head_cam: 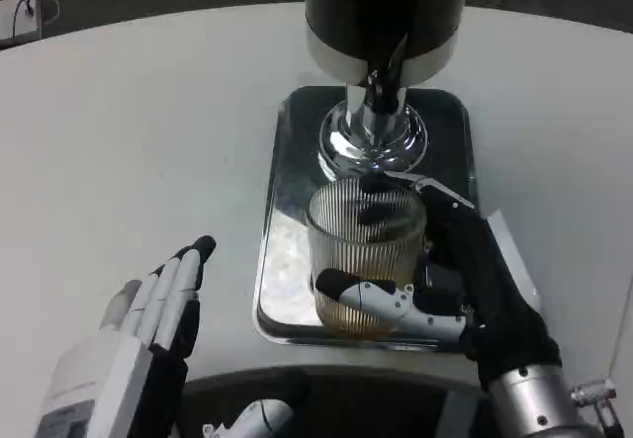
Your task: Grasp the cup under the faucet to collect the drink, then remove the cup.
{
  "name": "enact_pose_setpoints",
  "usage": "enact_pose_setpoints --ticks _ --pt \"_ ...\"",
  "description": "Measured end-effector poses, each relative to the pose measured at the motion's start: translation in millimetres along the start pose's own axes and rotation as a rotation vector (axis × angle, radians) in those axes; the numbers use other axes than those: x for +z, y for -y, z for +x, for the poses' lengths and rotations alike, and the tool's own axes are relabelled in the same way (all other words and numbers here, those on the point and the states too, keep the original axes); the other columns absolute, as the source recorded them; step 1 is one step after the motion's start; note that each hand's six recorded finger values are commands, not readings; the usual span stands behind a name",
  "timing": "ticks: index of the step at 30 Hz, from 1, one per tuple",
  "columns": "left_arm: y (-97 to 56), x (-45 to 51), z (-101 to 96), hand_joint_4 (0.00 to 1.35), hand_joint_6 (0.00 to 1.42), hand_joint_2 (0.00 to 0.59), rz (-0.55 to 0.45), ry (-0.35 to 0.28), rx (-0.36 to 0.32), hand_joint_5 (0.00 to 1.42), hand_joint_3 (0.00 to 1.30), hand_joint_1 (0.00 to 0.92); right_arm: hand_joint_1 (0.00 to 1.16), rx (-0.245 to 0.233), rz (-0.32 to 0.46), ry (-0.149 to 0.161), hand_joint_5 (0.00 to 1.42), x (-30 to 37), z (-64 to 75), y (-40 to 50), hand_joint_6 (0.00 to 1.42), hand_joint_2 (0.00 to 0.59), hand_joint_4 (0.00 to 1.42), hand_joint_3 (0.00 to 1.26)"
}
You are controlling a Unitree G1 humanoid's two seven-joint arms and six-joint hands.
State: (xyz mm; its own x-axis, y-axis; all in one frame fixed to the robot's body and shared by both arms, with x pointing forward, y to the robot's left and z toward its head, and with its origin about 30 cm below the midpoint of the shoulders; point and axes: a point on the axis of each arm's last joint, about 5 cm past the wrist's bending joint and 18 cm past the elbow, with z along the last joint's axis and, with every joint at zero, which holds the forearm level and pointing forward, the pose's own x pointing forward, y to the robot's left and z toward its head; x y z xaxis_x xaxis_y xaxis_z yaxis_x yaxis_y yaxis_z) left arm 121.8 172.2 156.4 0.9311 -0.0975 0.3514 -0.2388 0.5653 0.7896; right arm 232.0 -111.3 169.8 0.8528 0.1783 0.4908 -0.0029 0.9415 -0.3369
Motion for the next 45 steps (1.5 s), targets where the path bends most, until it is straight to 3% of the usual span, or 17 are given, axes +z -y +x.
enact_pose_setpoints --ticks 6,11,15,19,25,35,40,42,45 --pt "1.1 2.9 3.2 0.0 0.0 0.139 0.015 0.016 0.0 0.0 0.0 0.0 1.16 0.008 0.024 0.017 1.24 8.0 -19.3 13.3 1.42 0.158 1.02 0.83" --pt "-1.2 12.8 7.2 0.0 0.0 0.114 0.098 0.057 -0.009 0.0 0.0 0.0 1.16 0.0 0.062 0.043 1.24 17.5 -33.5 27.2 1.42 0.154 1.02 0.83" --pt "-12.7 27.5 6.8 0.0 0.0 0.106 0.206 0.045 0.0 0.0 0.0 0.0 1.16 -0.01 0.081 0.079 1.24 27.3 -41.6 38.8 1.42 0.153 1.02 0.83" --pt "-20.4 36.2 4.7 0.0 0.0 0.098 0.269 0.039 -0.01 0.0 0.0 0.0 1.16 0.0 0.087 0.109 1.24 35.1 -48.1 46.3 1.42 0.152 1.02 0.83" --pt "-21.6 42.0 -3.0 0.0 0.0 0.084 0.278 0.016 -0.048 0.0 0.0 0.0 1.15 0.016 0.079 0.117 1.23 40.0 -56.5 53.6 1.42 0.134 1.02 0.84" --pt "-24.9 50.3 -12.2 0.0 0.0 0.068 0.293 0.018 -0.082 0.0 0.0 0.0 1.15 -0.007 0.072 0.219 1.23 60.5 -62.3 62.8 1.42 0.133 1.02 0.84" --pt "-25.8 56.0 -15.6 0.0 0.0 0.063 0.303 0.025 -0.108 0.0 0.0 0.0 1.15 -0.003 0.055 0.296 1.23 70.3 -65.4 65.8 1.42 0.133 1.02 0.84" --pt "-25.6 56.8 -16.1 0.0 0.0 0.062 0.301 0.026 -0.11 0.0 0.0 0.0 1.15 0.008 0.049 0.317 1.23 71.9 -66.6 66.1 1.42 0.133 1.02 0.84" --pt "-25.3 60.2 -15.9 0.0 0.0 0.06 0.295 0.033 -0.11 0.0 0.0 0.0 1.15 0.04 0.037 0.321 1.23 71.6 -70.0 66.1 1.42 0.133 1.01 0.84"
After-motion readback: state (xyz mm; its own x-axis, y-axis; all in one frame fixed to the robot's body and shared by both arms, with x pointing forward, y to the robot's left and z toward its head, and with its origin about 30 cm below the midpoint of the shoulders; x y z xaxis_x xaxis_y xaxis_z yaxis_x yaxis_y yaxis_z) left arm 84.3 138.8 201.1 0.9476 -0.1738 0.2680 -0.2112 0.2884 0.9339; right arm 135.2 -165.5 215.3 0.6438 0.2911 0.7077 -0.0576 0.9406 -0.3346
